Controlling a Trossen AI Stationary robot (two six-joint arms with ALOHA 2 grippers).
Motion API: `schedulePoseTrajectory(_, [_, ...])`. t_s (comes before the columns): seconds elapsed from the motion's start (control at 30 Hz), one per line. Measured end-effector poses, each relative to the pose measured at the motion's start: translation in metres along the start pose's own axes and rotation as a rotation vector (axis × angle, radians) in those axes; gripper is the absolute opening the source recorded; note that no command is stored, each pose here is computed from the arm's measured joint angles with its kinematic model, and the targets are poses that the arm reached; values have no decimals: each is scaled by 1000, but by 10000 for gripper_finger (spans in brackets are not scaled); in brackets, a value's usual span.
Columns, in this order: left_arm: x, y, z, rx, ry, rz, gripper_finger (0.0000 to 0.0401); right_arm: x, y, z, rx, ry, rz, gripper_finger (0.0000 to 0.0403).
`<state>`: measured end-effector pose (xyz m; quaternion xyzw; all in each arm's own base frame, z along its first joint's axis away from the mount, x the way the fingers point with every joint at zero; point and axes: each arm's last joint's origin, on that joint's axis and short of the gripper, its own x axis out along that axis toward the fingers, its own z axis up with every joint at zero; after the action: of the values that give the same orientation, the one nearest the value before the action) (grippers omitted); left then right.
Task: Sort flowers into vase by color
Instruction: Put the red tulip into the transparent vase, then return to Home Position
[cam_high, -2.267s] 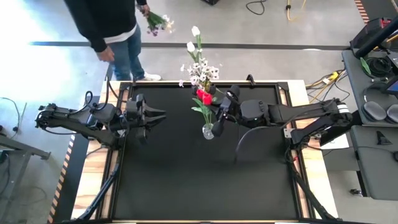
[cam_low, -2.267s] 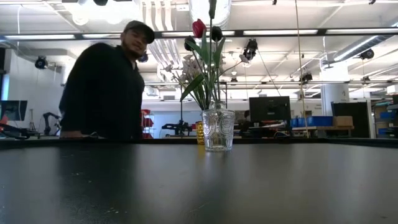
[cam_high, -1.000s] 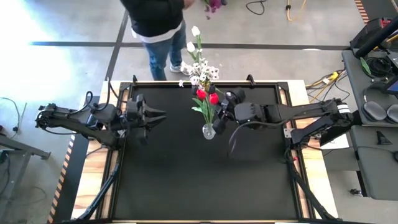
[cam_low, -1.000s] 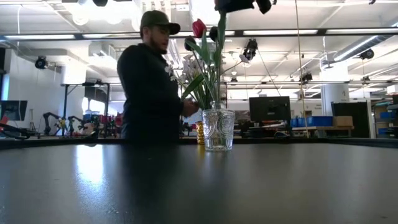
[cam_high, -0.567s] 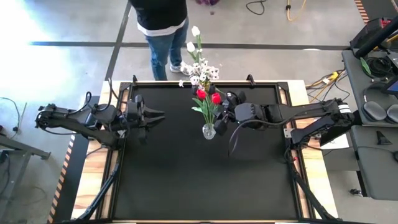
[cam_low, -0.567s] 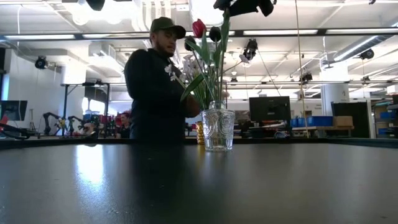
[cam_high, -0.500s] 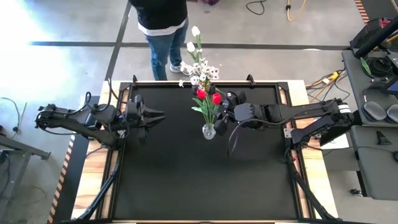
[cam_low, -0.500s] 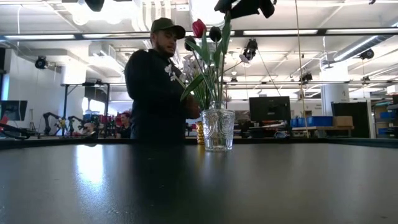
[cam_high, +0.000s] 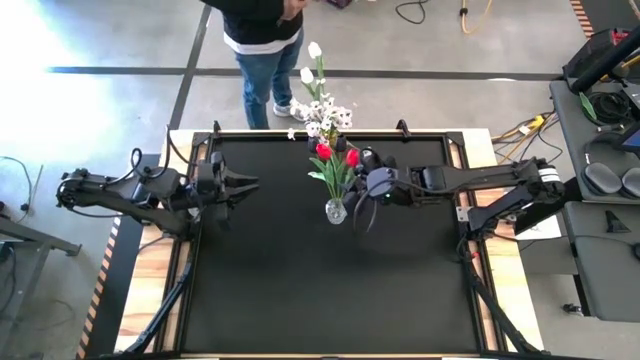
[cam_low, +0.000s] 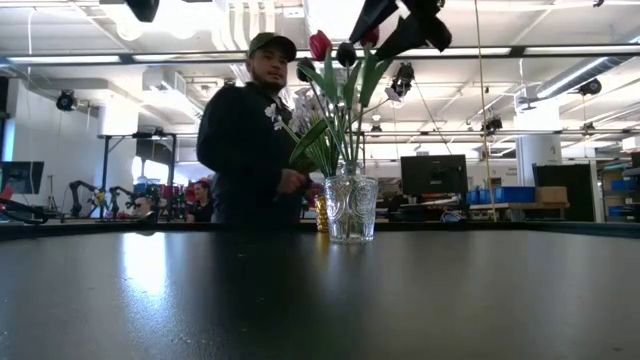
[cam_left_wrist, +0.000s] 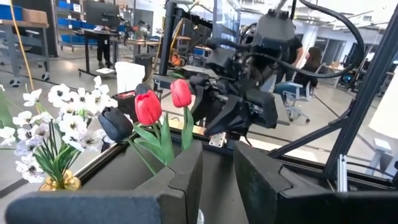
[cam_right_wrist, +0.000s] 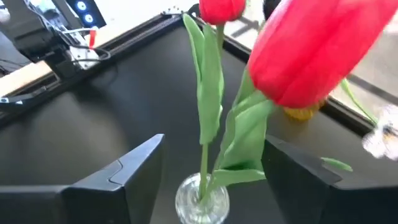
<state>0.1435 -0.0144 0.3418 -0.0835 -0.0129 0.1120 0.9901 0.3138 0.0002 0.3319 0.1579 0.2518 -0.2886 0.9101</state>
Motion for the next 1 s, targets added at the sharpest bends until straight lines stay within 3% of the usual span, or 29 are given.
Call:
schedulePoseTrajectory(0.23, [-7, 3, -1, -7, -11, -3, 77, -18, -3, 13, -36, 59, -31, 269])
schedulePoseTrajectory(0.47, [-14, 10, -20, -5, -12, 0, 73, -28, -5, 19, -138, 77, -36, 242])
schedulePoseTrajectory(0.6, [-16, 18, -40, -11, 8, 22, 41, -29, -7, 17, -212, 92, -45, 184])
schedulePoseTrajectory(0.7, [-18, 23, -50, -28, 5, -8, 8, -30, -8, 13, -273, 101, -42, 117])
schedulePoseTrajectory(0.83, [-18, 32, -64, -40, -25, -35, 3, -30, -14, -1, -339, 126, 2, 24])
schedulePoseTrajectory(1.0, [-16, 49, -83, -59, -24, -21, 0, -25, -32, -32, -349, 110, 125, 9])
